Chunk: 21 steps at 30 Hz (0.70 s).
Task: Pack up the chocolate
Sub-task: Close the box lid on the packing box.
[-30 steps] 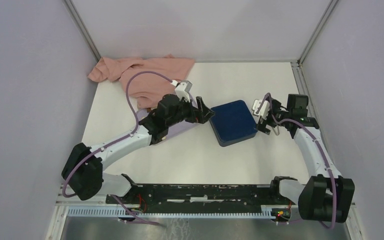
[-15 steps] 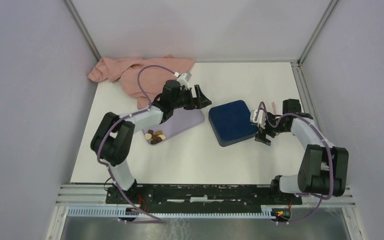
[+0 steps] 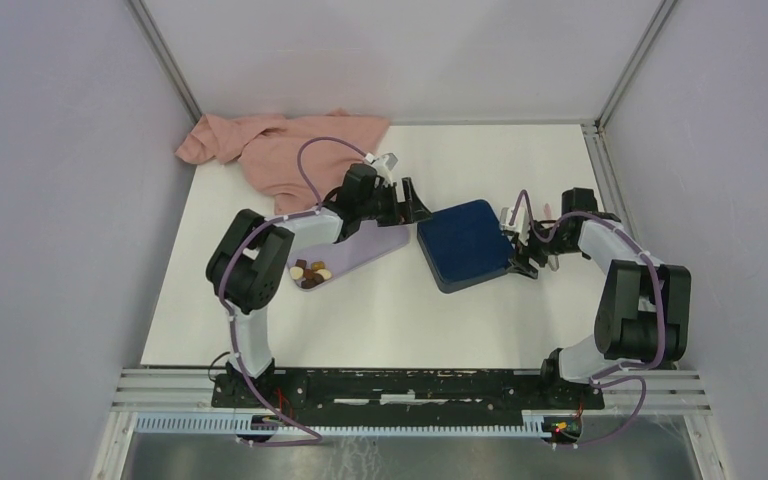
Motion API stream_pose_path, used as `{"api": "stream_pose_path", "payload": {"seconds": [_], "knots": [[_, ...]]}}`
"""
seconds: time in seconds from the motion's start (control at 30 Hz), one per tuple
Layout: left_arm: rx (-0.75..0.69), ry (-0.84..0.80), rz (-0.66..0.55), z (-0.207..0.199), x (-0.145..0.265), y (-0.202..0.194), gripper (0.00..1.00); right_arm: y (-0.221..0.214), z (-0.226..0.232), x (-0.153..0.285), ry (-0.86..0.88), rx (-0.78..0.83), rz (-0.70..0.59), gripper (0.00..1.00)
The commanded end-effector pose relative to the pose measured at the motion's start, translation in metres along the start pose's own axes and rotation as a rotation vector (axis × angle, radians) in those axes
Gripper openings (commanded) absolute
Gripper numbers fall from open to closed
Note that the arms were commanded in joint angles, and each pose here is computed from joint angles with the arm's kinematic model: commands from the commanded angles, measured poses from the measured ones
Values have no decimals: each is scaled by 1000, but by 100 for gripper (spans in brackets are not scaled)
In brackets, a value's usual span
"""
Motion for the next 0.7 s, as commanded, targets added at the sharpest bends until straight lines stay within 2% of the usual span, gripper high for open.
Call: {"api": "stream_pose_path", "payload": {"seconds": [0.0, 0.27, 0.53, 0.67], "knots": [[4, -54, 16, -20, -8, 1, 91, 12, -21, 8, -75, 23, -23, 76], [-6, -49, 39, -26, -13, -10, 92, 19, -23, 11, -92, 28, -42, 68], [9, 4, 32, -23, -13, -15, 91, 26, -20, 15, -97, 58, -59, 68], [6, 14, 30, -24, -13, -14, 88, 29, -20, 15, -93, 64, -72, 67]]}}
Point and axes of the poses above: each gripper's point midway between its finger pads, its own x axis back along the fingers, its own z axis along the line the jaws close on, y = z × x, the point moved 4 cm from there along x, back along the fingers, and after that the axes turned 14 degrees about x, right-handed, at the moved point
